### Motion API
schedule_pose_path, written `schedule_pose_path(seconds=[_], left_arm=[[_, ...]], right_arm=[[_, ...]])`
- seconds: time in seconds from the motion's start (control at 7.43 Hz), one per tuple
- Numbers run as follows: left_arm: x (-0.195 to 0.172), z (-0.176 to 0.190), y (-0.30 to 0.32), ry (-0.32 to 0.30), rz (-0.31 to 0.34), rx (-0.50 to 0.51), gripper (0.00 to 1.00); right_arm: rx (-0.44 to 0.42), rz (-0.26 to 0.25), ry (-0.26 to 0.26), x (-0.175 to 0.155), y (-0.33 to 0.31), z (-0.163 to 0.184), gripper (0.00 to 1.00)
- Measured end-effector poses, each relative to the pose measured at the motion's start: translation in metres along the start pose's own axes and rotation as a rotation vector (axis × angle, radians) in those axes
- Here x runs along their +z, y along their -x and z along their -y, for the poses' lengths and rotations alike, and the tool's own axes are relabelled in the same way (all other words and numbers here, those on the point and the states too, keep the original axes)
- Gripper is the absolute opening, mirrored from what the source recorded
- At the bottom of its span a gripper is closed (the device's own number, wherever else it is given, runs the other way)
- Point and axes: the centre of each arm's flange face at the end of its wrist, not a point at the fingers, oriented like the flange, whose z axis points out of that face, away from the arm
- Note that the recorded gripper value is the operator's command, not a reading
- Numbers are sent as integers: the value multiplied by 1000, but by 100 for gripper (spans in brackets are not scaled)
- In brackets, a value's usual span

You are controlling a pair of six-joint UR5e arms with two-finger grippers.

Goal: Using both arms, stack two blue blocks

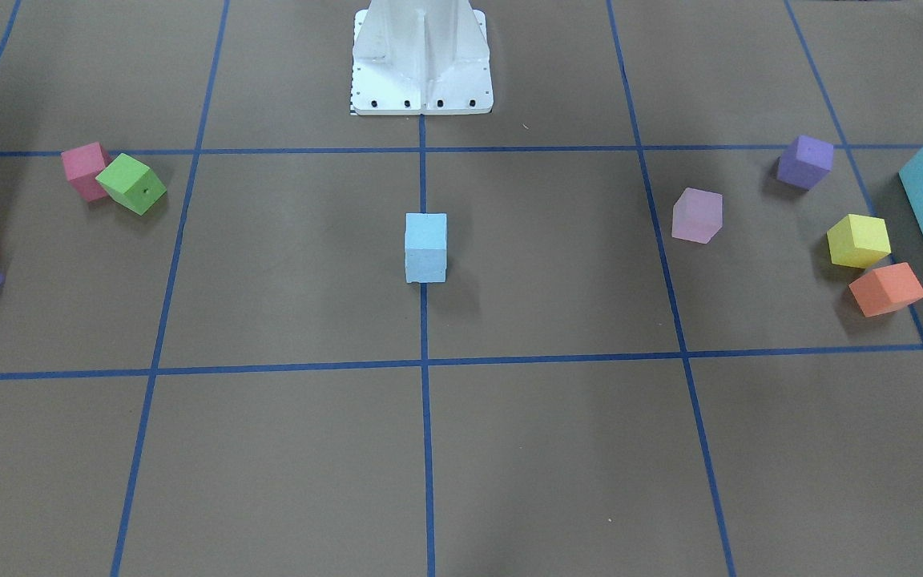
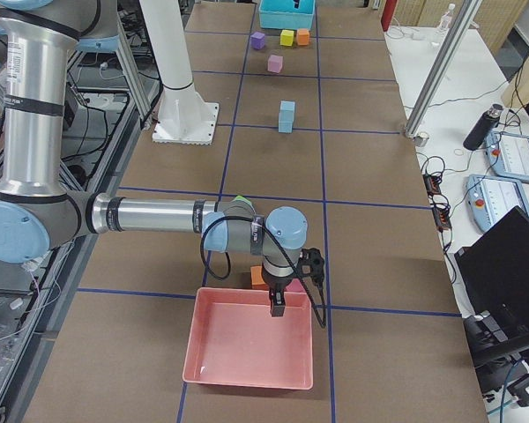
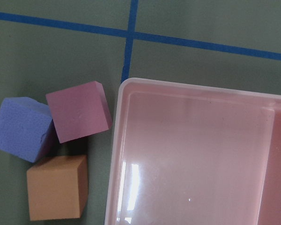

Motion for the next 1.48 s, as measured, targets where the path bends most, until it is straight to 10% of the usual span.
schedule_pose_path(seconds=[0.54,1.48], left_arm=[[-5,-81,61,-109,-56,-98,98],[-10,-86,65,-137,-67,-102,98]], right_arm=[[0,0,-1,-1,0,1,100],[0,0,-4,-2,1,1,100]])
